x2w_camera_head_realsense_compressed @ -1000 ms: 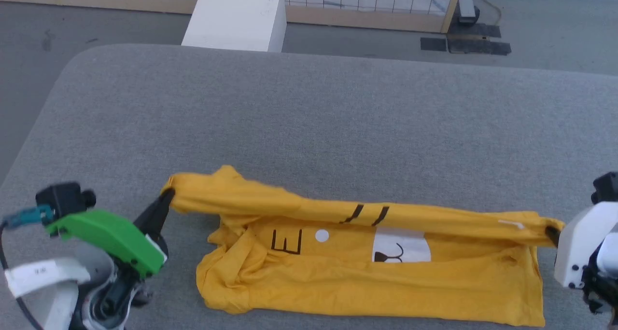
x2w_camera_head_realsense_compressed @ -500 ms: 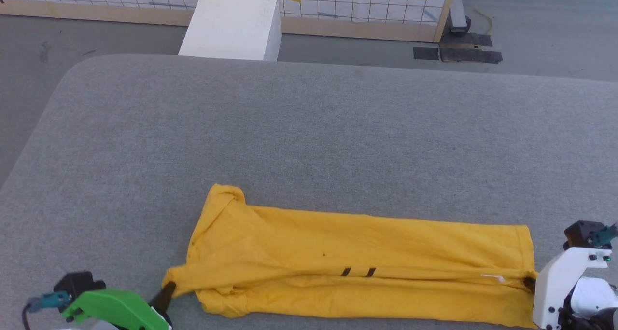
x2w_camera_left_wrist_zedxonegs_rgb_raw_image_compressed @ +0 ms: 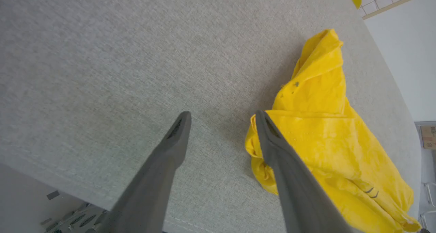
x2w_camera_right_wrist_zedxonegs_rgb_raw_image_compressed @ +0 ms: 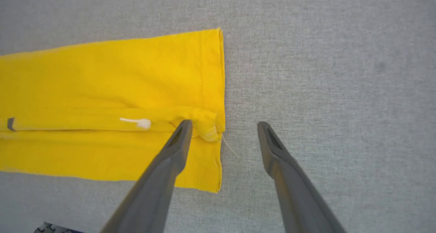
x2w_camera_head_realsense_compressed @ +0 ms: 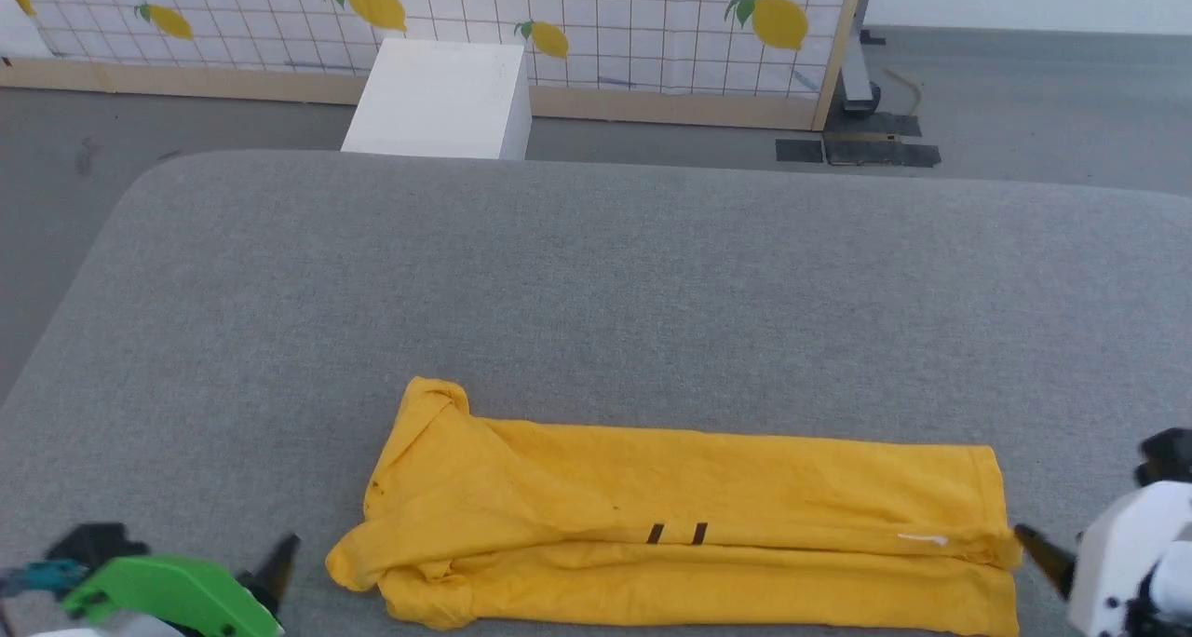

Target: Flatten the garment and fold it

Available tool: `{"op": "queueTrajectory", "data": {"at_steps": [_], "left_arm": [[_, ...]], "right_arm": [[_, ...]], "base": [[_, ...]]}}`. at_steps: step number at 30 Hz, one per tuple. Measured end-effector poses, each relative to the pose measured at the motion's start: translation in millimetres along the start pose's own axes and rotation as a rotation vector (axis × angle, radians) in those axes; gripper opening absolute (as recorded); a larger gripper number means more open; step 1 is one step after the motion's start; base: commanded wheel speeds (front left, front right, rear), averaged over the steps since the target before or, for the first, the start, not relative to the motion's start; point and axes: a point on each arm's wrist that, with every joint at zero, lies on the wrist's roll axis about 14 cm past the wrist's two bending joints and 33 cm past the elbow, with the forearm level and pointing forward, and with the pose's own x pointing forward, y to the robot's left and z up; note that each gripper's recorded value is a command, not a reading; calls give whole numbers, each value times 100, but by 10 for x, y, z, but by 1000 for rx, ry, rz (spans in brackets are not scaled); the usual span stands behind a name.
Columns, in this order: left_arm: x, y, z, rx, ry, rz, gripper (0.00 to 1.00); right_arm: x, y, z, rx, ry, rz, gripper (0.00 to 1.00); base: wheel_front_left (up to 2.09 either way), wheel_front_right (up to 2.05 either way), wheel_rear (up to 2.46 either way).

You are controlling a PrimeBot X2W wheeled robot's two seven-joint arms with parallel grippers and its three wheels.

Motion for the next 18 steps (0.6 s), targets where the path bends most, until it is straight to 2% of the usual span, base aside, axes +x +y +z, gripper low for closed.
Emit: {"op": "queueTrajectory", "data": {"at_steps": [3, 5, 8, 13, 14, 18], "left_arm": [[-103, -126, 390, 54, -147, -35, 100], [-197, -265, 750, 112, -314, -74, 100], [-321, -535, 1214, 258, -544, -137, 100], [-463, -920, 1585, 402, -843, -241, 100], [-473, -987, 1616, 431, -883, -260, 100], [-313, -1114, 1519, 515, -885, -291, 100]], "right_arm": [[-177, -86, 202, 22, -62, -1, 100], [-249, -128, 300, 9, -79, -5, 100], [-244, -186, 297, -3, -35, -9, 100], [-105, -147, 313, -46, 25, 17, 100], [-59, -145, 302, -59, 44, 19, 100], [136, -121, 189, -82, 123, 36, 100]], "base": [[0, 0, 0], [0, 0, 0], [0, 0, 0], [0, 0, 0], [0, 0, 0], [0, 0, 0]]}}
